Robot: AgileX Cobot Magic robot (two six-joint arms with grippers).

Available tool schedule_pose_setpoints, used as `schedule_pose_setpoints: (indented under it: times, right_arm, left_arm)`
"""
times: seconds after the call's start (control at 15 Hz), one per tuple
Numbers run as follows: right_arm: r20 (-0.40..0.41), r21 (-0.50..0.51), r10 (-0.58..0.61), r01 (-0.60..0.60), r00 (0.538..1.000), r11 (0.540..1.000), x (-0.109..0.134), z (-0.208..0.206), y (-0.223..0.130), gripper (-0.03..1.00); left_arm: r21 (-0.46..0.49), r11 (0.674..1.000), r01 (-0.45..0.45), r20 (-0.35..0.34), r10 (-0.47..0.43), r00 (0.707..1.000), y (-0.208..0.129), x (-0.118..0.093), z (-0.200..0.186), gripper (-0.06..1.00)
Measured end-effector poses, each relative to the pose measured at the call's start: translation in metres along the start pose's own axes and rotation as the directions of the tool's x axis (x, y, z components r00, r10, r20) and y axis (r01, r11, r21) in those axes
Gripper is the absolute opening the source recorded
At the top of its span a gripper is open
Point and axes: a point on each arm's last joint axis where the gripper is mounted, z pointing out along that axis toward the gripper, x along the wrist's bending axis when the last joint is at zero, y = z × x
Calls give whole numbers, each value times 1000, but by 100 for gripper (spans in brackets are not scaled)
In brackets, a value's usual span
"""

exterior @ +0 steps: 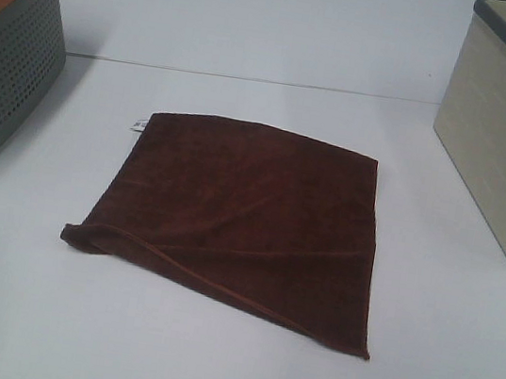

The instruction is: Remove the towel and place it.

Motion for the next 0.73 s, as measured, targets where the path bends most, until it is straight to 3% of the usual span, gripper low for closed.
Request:
schedule_pose_setpoints:
  times: [0.73]
  right_arm:
    - [0, 0, 0, 0, 1000, 1000, 0, 0, 0, 63]
  left_arm:
    - [-1, 1000, 0, 0, 0, 1000, 0, 0, 0, 72]
